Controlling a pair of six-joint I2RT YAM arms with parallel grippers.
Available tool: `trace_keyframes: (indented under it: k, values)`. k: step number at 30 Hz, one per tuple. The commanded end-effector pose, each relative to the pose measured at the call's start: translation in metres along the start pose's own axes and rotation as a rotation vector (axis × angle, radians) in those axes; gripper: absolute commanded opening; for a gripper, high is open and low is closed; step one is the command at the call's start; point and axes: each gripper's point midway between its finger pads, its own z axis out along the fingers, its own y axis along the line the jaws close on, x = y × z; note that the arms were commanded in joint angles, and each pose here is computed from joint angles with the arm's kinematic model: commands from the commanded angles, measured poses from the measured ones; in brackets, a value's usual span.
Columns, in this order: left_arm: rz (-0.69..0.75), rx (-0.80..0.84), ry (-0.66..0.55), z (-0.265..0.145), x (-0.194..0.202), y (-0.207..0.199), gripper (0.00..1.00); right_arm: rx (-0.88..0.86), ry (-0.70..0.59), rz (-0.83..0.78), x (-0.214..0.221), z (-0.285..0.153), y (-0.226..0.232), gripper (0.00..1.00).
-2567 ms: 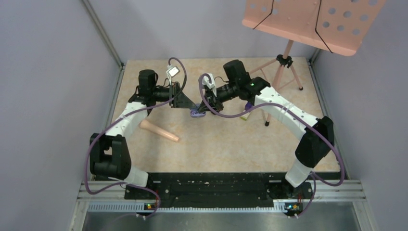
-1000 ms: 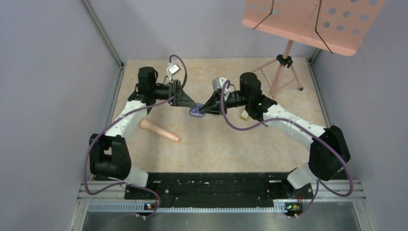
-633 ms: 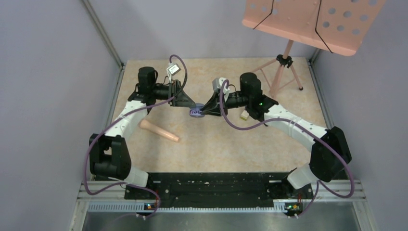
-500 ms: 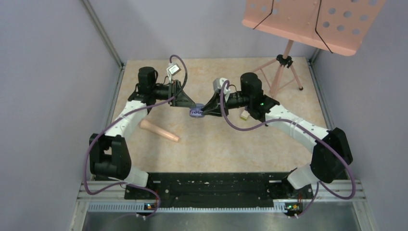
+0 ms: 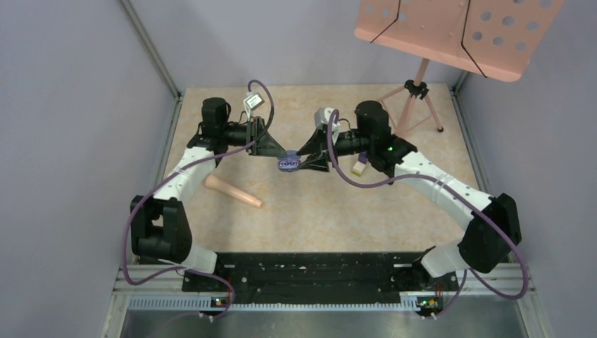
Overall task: Insert the wireless bluetooth earbuds into the charging case
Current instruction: Place the earbud in the charging case, then close the charging case.
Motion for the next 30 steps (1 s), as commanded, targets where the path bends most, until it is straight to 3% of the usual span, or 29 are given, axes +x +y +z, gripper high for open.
trace_keyframes:
  k: [1, 7, 14, 30]
  values:
    - [0.058, 0.047, 0.031, 0.001, 0.002, -0.009, 0.0, 0.097, -0.04, -0.089, -0.044, -0.025, -0.003, 0.42]
    - [0.044, 0.078, 0.053, 0.001, -0.002, -0.01, 0.0, 0.206, 0.018, 0.042, -0.005, -0.034, -0.011, 0.44]
    - [0.057, 0.112, 0.071, 0.0, -0.007, -0.02, 0.0, 0.208, 0.01, 0.159, 0.019, -0.026, -0.014, 0.6]
    - [0.118, 0.055, 0.037, 0.003, -0.022, -0.02, 0.0, 0.096, -0.104, 0.291, 0.008, -0.002, -0.021, 0.56]
